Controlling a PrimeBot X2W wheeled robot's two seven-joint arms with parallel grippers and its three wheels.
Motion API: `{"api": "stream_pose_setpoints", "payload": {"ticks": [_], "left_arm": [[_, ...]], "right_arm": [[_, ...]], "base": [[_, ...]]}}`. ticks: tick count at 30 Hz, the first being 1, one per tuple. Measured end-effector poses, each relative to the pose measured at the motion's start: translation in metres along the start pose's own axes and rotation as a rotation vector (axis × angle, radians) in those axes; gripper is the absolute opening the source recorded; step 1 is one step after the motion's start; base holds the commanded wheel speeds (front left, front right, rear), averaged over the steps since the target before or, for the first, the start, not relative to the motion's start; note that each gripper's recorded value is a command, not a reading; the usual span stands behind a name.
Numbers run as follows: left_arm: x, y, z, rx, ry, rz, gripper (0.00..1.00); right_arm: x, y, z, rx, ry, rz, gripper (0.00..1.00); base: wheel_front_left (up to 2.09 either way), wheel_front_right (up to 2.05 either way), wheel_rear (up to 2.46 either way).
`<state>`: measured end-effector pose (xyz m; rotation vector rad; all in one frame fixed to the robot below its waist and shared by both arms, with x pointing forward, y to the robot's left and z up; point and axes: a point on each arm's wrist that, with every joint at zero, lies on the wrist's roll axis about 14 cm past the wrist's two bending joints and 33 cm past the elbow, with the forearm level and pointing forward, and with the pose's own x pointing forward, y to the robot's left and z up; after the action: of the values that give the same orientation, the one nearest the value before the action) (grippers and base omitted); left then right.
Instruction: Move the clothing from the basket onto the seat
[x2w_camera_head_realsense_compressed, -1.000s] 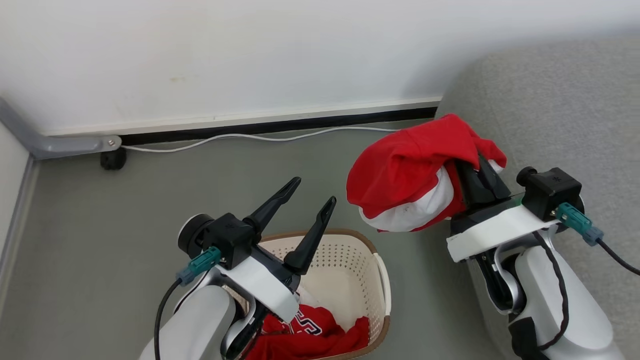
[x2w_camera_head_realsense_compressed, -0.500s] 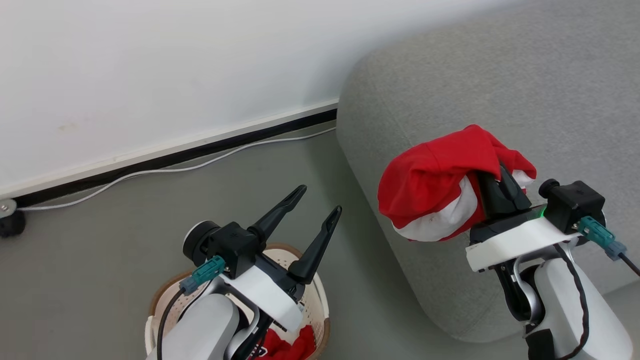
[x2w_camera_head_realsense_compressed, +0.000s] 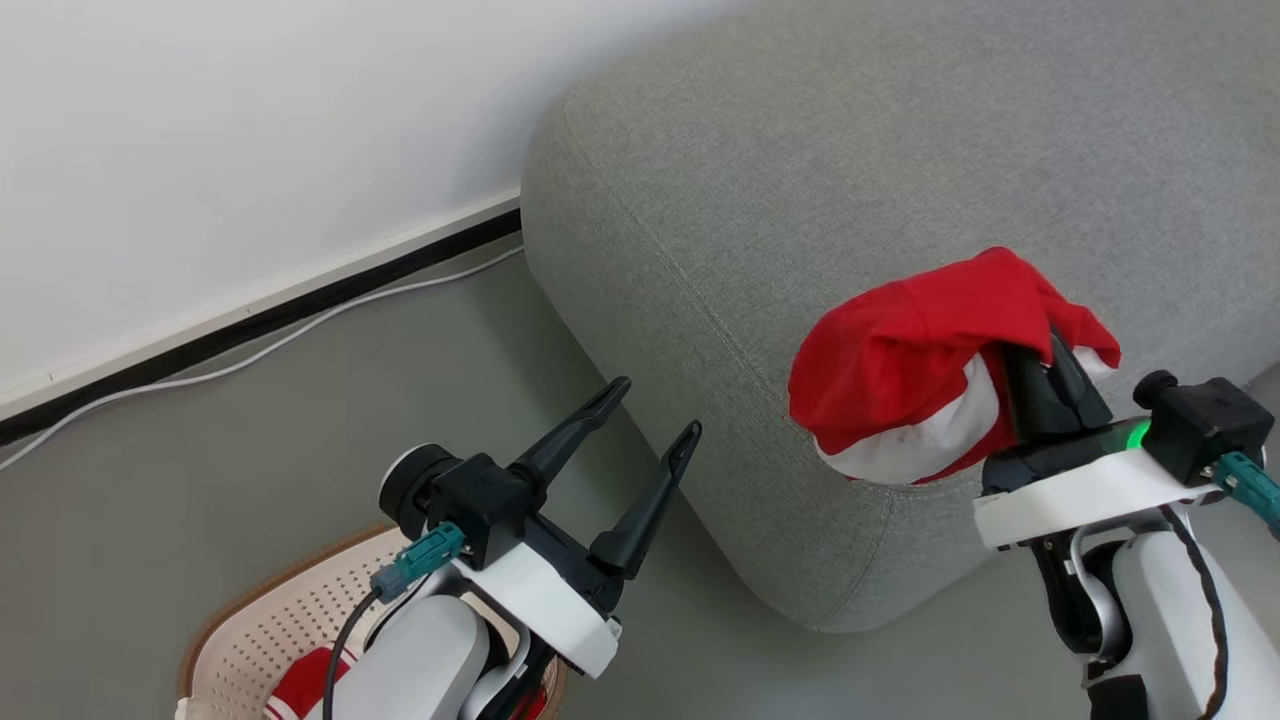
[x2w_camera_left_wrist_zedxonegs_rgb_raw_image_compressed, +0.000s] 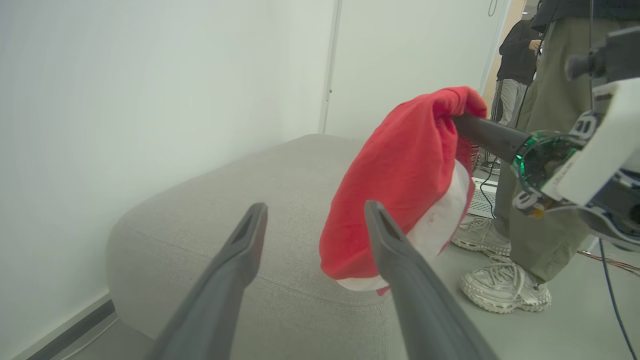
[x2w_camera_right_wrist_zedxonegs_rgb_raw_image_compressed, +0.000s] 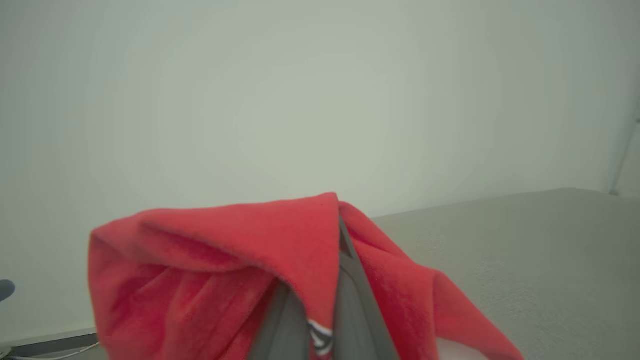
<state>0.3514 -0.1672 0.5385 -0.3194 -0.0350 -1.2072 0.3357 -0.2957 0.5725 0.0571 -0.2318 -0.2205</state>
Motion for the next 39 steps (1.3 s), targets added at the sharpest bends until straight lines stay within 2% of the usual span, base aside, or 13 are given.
{"api": "stream_pose_setpoints", "payload": {"ticks": [6,13,18,31,39], "left_arm": [[-0.002,-0.003,-0.017,-0.035,0.026,-0.046,1.0],[-0.009,0.019,-0.036,-0.049,0.057,-0.063,1.0],[-0.014,0.037,-0.056,-0.076,0.083,-0.071,1.0],[-0.034,0.079,-0.125,-0.175,0.169,-0.076,1.0],[-0.058,0.093,-0.166,-0.24,0.236,-0.057,1.0]], "right_arm": [[0.01,-0.019,-0.005,-0.058,0.021,-0.041,0.0],[0.058,-0.056,0.017,-0.185,-0.033,-0.111,0.0],[0.092,-0.073,0.015,-0.24,-0.039,-0.154,0.0],[0.176,-0.111,-0.029,-0.376,0.04,-0.25,0.0],[0.21,-0.156,-0.043,-0.37,0.034,-0.427,0.0]], "base": [[0.0,0.0,0.0],[0.0,0.0,0.0],[0.0,0.0,0.0],[0.0,0.0,0.0],[0.0,0.0,0.0]]}}
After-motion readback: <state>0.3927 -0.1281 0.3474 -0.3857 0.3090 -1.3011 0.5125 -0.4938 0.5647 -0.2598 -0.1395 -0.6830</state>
